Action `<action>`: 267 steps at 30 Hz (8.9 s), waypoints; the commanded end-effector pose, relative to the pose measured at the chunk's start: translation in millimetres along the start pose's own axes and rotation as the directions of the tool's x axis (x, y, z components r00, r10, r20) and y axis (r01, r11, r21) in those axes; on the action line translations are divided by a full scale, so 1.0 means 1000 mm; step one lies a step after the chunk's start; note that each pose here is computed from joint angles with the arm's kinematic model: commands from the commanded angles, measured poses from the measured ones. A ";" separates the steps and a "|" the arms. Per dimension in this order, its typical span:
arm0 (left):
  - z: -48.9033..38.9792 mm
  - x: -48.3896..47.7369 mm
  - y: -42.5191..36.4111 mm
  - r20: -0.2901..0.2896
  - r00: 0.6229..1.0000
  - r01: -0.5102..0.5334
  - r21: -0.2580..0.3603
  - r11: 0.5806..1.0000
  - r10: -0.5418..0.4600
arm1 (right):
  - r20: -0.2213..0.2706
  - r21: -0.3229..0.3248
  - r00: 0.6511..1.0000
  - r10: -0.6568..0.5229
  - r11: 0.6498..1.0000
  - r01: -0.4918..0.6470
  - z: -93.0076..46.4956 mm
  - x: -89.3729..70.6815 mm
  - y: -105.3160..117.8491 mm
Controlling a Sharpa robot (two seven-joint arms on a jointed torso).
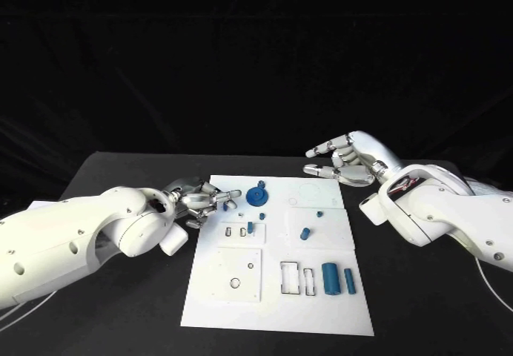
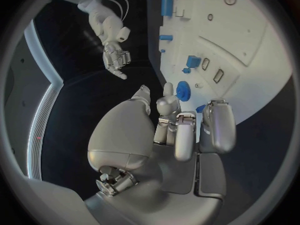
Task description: Assemble the parts on the task board
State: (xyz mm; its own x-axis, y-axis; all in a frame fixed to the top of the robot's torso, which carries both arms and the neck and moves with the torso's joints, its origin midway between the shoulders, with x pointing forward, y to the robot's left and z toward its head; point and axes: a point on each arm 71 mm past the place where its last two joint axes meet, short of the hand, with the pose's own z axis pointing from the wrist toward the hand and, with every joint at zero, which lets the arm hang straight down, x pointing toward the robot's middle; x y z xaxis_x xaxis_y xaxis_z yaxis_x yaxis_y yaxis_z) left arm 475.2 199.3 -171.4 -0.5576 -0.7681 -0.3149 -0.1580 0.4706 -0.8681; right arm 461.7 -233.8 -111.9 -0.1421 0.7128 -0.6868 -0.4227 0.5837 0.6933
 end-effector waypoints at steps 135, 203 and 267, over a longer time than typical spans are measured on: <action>0.0536 0.0425 -0.0392 -0.205 0.766 -0.643 -0.259 0.721 0.609 | -0.065 0.108 0.997 0.031 0.994 -0.024 0.005 0.014 -0.019; 0.0449 0.0567 -0.0077 -0.235 0.687 -0.724 -0.288 0.626 0.687 | -0.075 0.114 0.996 0.042 0.993 -0.033 0.002 0.016 -0.022; 0.0596 0.0545 -0.0074 -0.284 0.677 -0.734 -0.320 0.599 0.679 | -0.077 0.110 0.996 0.043 0.993 -0.035 0.002 0.016 -0.021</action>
State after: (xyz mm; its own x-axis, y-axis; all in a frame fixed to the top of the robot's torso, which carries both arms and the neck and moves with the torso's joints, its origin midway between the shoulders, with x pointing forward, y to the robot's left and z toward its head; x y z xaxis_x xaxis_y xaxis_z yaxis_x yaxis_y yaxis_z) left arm 501.1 125.8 -191.6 -0.6696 -0.1191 -0.7331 0.0754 0.9711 -0.2266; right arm 470.0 -235.1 -136.8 -0.2184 0.7134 -0.6659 -0.3063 0.5977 0.7408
